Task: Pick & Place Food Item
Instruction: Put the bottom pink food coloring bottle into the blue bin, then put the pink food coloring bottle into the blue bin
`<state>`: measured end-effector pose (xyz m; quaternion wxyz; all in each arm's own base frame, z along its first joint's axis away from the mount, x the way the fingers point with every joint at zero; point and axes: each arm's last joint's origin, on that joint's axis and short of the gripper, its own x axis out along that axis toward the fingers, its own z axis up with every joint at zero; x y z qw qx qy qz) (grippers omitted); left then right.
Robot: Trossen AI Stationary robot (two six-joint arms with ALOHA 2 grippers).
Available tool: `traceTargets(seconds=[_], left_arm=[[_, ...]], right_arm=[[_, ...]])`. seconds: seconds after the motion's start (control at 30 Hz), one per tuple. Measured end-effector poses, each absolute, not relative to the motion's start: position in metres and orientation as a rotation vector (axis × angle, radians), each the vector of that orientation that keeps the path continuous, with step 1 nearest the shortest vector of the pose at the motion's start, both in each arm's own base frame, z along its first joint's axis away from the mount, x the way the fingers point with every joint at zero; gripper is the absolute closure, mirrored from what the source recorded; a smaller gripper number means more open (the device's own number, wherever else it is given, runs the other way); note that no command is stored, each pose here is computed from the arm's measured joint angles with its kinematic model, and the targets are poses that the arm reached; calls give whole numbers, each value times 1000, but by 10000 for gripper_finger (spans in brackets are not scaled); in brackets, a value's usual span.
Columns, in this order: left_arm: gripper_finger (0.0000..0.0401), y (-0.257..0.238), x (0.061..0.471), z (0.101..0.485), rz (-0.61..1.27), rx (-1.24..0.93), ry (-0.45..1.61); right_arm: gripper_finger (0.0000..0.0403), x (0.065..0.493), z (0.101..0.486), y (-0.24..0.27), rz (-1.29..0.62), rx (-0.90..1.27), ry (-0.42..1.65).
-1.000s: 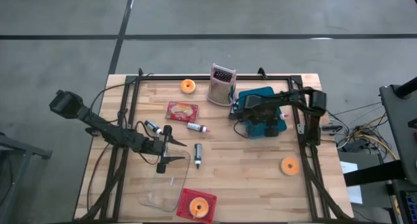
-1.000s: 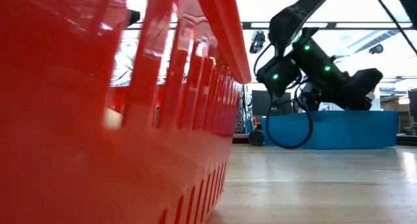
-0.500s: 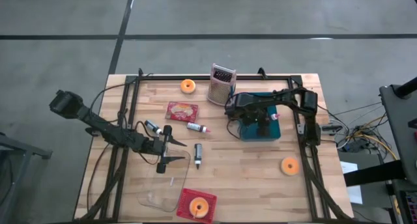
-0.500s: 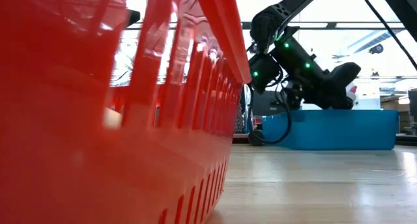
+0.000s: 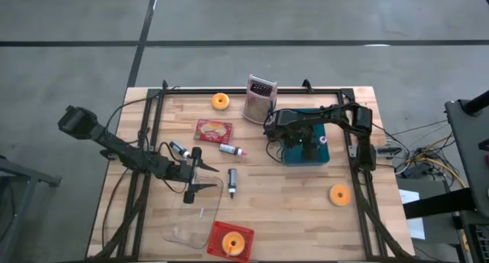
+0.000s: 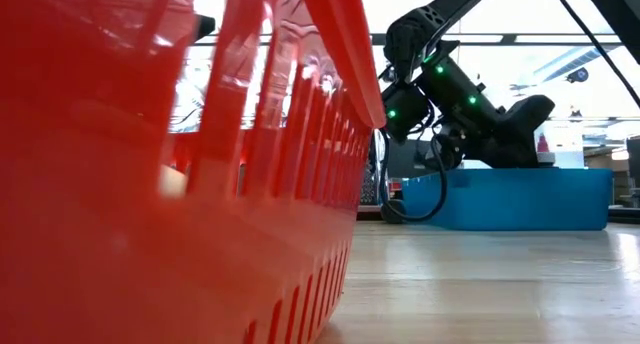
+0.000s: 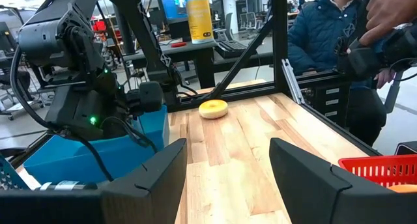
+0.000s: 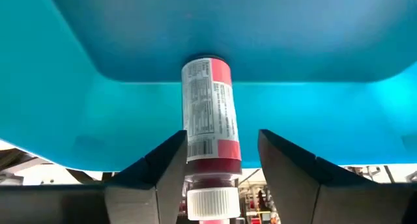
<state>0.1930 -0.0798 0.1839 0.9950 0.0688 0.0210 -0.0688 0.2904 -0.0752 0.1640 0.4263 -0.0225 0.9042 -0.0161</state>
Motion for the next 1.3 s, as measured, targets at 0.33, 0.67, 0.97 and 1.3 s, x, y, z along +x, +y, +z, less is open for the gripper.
traceTargets(seconds=[0.33,0.67,0.97,1.3], left_arm=[[179,-80,193,184,-138,138,42],[179,-80,193,184,-140,138,42],[179,-80,193,183,-151,143,48],[179,-81,193,183,-164,114,55]], right_arm=[[204,301,174,-74,-79,-120,2212],[204,346,245,-65,-106,-107,1550],[204,317,342,-28,14,-97,698],[204,283,278,25,152,-49,325]])
